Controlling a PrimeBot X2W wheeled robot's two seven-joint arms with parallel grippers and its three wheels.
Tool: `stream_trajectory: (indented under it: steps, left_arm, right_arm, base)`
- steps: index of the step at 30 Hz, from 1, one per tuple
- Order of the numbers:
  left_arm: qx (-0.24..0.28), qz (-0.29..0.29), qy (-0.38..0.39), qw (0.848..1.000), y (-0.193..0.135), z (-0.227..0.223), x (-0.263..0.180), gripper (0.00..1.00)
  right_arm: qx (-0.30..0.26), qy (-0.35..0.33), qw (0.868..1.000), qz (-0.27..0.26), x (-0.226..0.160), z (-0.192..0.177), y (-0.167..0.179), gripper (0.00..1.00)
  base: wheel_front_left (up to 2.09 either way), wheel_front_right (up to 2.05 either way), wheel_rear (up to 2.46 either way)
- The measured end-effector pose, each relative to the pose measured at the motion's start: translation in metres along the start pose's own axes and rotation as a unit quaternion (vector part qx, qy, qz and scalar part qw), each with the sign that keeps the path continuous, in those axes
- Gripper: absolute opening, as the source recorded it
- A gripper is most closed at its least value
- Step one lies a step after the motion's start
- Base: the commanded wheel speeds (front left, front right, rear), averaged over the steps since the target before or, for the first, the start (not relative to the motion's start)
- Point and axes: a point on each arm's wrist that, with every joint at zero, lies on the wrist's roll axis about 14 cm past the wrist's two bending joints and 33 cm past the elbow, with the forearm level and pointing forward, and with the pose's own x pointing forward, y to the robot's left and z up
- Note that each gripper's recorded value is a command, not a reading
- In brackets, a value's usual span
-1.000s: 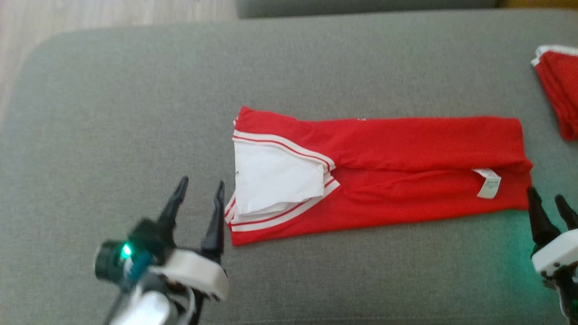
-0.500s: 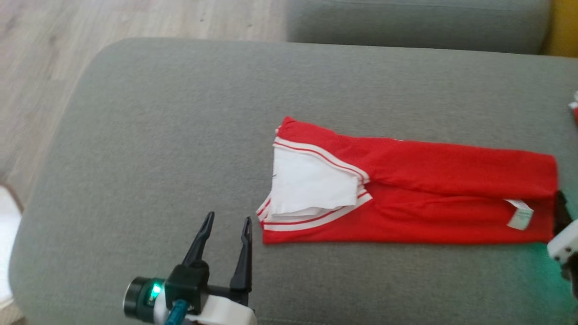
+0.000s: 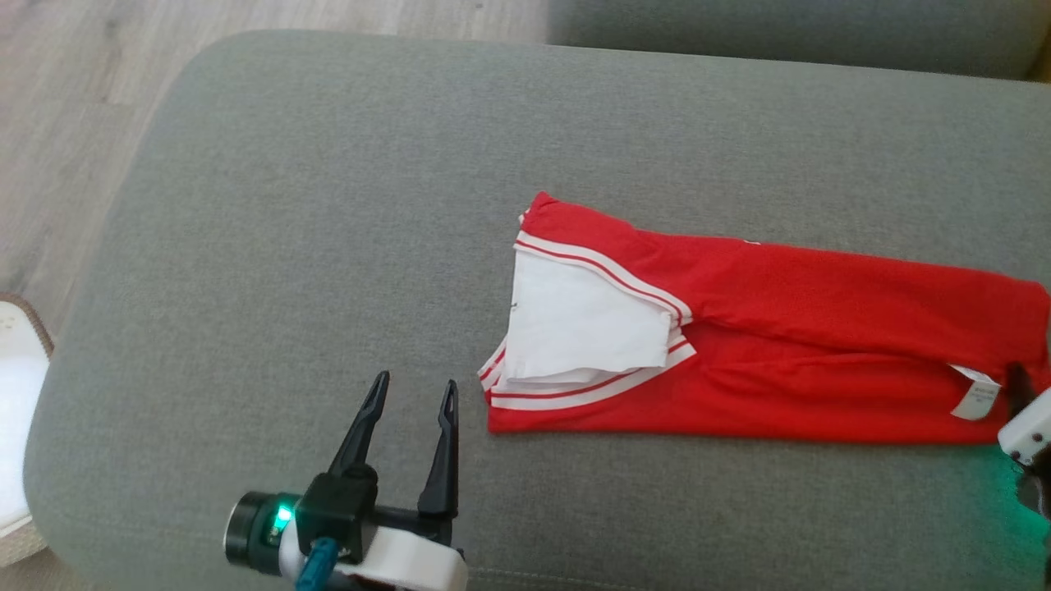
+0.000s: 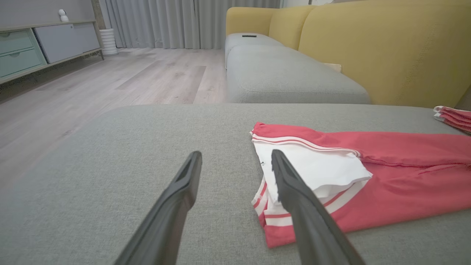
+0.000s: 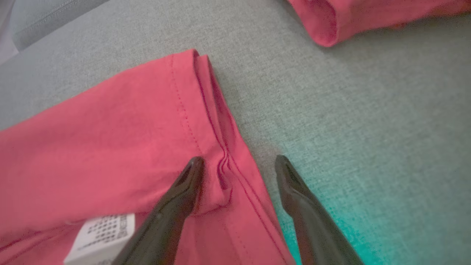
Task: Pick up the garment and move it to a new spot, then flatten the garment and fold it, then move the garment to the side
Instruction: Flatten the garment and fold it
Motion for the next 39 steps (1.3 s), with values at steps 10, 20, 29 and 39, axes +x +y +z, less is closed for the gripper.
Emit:
stream_trajectory:
  steps: [10, 20, 29, 39]
  left_arm:
    - [-0.003, -0.014, -0.004, 1.0, -0.006, 0.0, 0.008, 1.0]
    - [-0.008, -0.035, -0.016, 0.999, -0.017, 0.006, 0.016, 1.0]
    - [-0.013, -0.043, -0.017, 0.999, -0.02, 0.007, 0.014, 1.0]
    - [-0.016, -0.029, -0.019, 0.999, -0.011, 0.008, 0.008, 1.0]
  right_arm:
    - [0.012, -0.018, 1.0, 0.022, -0.01, 0.003, 0.001, 0.0]
    - [0.025, -0.115, 0.993, -0.018, -0.042, 0.075, -0.054, 0.0]
    - [0.006, -0.212, 0.97, 0.121, -0.093, 0.141, 0.038, 0.0]
    - [-0.029, -0.159, 0.943, 0.292, -0.118, 0.095, 0.177, 0.0]
  base:
    - [0.0, 0.0, 0.0]
    - [0.0, 0.0, 0.0]
    - [0.0, 0.0, 0.0]
    - [0.0, 0.0, 0.0]
